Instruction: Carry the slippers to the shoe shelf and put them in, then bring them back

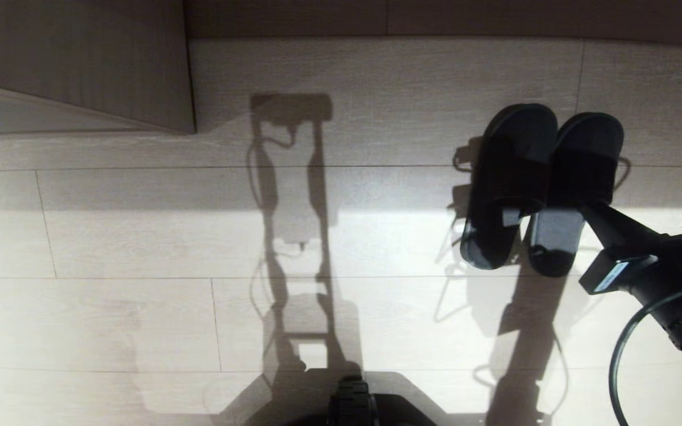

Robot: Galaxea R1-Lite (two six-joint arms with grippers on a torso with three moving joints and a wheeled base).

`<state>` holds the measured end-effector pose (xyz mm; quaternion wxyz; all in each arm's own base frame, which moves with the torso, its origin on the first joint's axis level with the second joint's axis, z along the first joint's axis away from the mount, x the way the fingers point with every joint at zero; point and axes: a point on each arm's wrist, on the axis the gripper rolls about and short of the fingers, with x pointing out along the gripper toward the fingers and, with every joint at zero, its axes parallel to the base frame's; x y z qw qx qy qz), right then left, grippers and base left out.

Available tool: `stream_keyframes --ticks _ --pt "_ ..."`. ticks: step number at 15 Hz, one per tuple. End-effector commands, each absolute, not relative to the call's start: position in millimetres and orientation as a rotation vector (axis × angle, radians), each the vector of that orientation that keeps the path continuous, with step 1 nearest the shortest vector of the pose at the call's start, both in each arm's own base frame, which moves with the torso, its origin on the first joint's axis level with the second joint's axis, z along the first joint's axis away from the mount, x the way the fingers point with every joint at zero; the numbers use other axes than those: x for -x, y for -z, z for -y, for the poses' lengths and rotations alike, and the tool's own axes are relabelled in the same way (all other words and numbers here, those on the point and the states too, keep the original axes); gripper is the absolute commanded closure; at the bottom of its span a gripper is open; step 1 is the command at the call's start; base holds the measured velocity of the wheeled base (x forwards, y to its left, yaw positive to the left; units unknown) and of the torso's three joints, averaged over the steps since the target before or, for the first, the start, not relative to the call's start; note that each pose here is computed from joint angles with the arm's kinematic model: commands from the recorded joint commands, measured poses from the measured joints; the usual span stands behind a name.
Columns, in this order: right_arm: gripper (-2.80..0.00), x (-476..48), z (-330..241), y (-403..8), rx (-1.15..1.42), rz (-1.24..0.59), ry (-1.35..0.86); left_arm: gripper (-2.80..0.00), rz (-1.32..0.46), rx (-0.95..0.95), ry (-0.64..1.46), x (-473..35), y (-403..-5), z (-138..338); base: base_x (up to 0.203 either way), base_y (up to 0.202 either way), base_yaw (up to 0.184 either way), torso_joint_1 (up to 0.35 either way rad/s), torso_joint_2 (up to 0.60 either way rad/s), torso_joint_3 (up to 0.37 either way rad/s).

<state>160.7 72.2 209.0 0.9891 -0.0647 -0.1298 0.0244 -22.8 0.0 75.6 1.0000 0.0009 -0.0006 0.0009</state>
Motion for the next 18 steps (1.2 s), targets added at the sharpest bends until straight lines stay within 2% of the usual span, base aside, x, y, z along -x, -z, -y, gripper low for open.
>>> stream_keyframes --ticks 1,4,10,13,18 --pt "0.00 -134.1 -55.6 -220.9 0.105 0.319 -0.020 0.00 0.003 0.002 0.000 22.9 -75.6 0.0 0.000 0.000 0.000 0.000 0.00 0.000" --pt "0.00 -77.3 -22.0 -226.1 0.091 0.380 0.042 0.00 0.003 0.002 -0.002 22.9 -75.6 0.0 0.000 0.000 0.000 0.000 0.00 0.000" --pt "0.00 -7.7 5.7 -177.9 0.128 0.334 0.197 0.00 0.003 0.002 0.000 22.9 -75.6 0.0 0.000 0.000 0.000 0.000 0.00 0.000" --pt "0.00 0.5 5.7 -133.1 0.152 0.232 0.200 0.00 0.002 0.000 -0.002 22.8 -75.6 0.0 0.000 0.000 0.000 0.000 0.00 0.000" --pt "0.00 26.1 4.1 -95.8 0.148 0.180 0.144 0.00 0.003 0.001 -0.001 22.9 -75.6 0.0 0.000 0.000 0.000 0.000 0.00 0.000"
